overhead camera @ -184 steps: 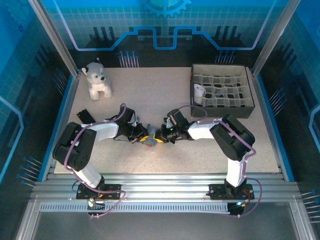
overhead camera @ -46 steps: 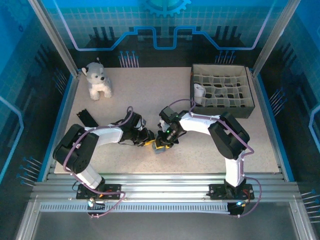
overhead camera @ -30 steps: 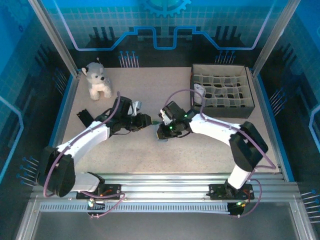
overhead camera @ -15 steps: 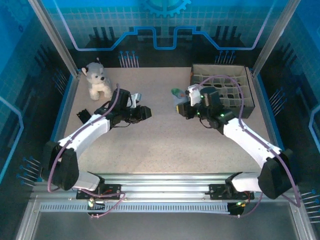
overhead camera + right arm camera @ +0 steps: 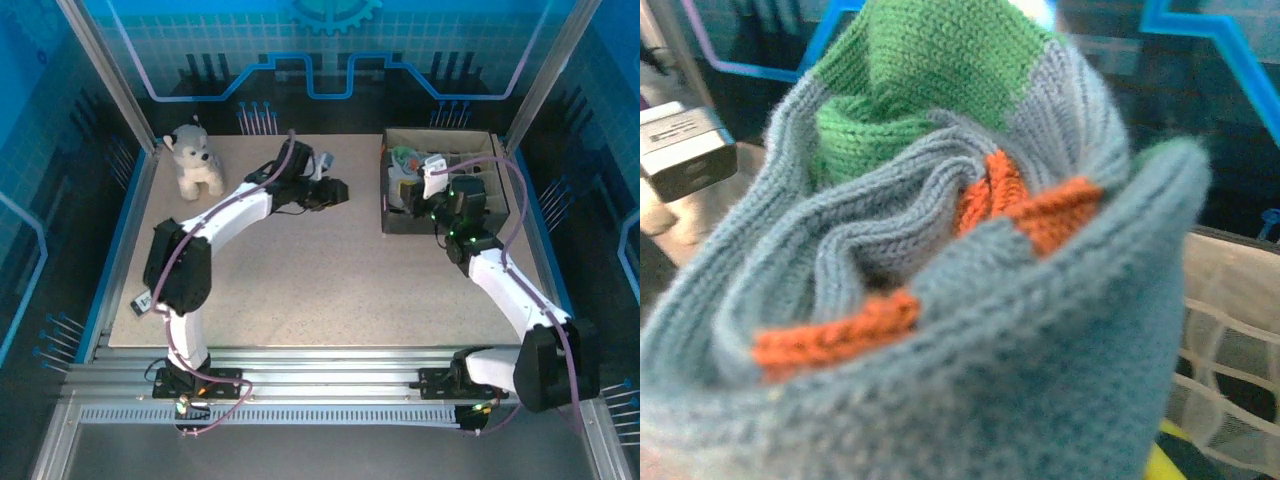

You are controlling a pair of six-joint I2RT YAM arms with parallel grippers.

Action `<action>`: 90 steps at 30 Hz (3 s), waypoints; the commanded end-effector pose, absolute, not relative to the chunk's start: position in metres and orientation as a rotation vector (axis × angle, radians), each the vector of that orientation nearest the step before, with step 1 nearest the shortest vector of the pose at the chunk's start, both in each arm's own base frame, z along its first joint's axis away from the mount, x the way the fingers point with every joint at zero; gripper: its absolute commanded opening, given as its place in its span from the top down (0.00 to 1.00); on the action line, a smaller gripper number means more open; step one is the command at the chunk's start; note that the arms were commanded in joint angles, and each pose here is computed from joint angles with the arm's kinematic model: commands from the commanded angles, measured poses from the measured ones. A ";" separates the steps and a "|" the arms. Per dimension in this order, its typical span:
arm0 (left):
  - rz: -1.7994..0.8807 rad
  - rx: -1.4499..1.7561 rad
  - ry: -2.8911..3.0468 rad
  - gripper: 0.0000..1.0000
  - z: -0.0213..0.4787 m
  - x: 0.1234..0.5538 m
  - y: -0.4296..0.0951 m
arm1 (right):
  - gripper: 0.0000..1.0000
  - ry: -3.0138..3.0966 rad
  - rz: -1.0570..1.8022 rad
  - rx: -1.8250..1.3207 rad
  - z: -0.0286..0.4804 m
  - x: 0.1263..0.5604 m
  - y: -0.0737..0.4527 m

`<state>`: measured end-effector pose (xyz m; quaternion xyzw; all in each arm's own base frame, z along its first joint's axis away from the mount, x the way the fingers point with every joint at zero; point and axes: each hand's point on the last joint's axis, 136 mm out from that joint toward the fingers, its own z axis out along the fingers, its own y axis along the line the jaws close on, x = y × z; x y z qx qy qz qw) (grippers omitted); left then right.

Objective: Roll the socks

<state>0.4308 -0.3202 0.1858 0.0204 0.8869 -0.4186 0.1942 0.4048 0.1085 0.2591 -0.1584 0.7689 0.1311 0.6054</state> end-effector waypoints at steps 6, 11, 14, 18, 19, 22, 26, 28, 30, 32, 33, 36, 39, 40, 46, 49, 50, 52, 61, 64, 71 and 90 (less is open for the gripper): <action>-1.191 0.138 2.556 0.63 0.169 0.457 -0.389 | 1.00 1.768 0.249 -0.191 0.253 0.464 0.049; -1.131 0.153 2.622 0.61 0.147 0.472 -0.414 | 1.00 1.821 0.293 -0.137 0.232 0.488 0.034; -1.131 0.131 2.650 0.60 0.129 0.478 -0.421 | 1.00 1.843 0.301 -0.125 0.219 0.500 0.029; -1.078 0.120 2.665 0.60 0.114 0.483 -0.418 | 1.00 1.875 0.294 -0.103 0.203 0.512 0.019; -1.075 0.122 2.668 0.60 0.111 0.483 -0.417 | 1.00 1.882 0.294 -0.095 0.199 0.515 0.016; -1.090 0.126 2.668 0.60 0.105 0.483 -0.421 | 1.00 1.906 0.308 -0.085 0.185 0.524 0.010; -1.081 0.118 2.679 0.63 0.098 0.484 -0.421 | 1.00 1.935 0.357 -0.052 0.170 0.535 0.006; -1.078 0.117 2.678 0.66 0.096 0.484 -0.421 | 1.00 1.944 0.372 -0.042 0.163 0.540 0.005; -1.076 0.117 2.678 0.66 0.095 0.484 -0.421 | 1.00 1.956 0.365 -0.031 0.159 0.543 0.002; -1.074 0.114 2.680 0.67 0.093 0.484 -0.420 | 1.00 1.974 0.351 -0.014 0.153 0.543 -0.001; -1.074 0.112 2.679 0.67 0.093 0.485 -0.420 | 1.00 1.980 0.341 -0.006 0.151 0.542 -0.003; -1.079 0.109 2.681 0.68 0.091 0.485 -0.422 | 1.00 1.995 0.326 0.008 0.145 0.539 -0.009; -1.080 0.103 2.686 0.69 0.088 0.485 -0.421 | 1.00 2.005 0.323 0.032 0.141 0.533 -0.014; -1.078 0.103 2.691 0.69 0.086 0.484 -0.421 | 1.00 2.009 0.322 0.042 0.139 0.530 -0.016; -1.073 0.093 2.705 0.69 0.082 0.483 -0.420 | 1.00 2.019 0.298 0.045 0.135 0.517 -0.025; -1.081 0.087 2.704 0.70 0.082 0.483 -0.420 | 1.00 2.025 0.305 0.032 0.132 0.516 -0.025; -1.085 0.089 2.701 0.70 0.083 0.484 -0.421 | 1.00 2.026 0.302 0.037 0.131 0.517 -0.025; -1.085 0.087 2.700 0.70 0.084 0.484 -0.421 | 1.00 2.036 0.290 0.052 0.128 0.519 -0.028; -1.079 0.083 2.715 0.70 0.079 0.481 -0.419 | 1.00 1.988 0.292 0.032 0.154 0.522 -0.028; -1.085 0.082 2.710 0.71 0.080 0.481 -0.419 | 1.00 1.956 0.305 0.031 0.167 0.521 -0.030; -1.091 0.081 2.705 0.71 0.083 0.482 -0.419 | 1.00 1.980 0.262 0.008 0.165 0.520 -0.034; -1.097 0.080 2.708 0.71 0.084 0.480 -0.420 | 1.00 2.117 0.279 0.096 0.115 0.516 -0.038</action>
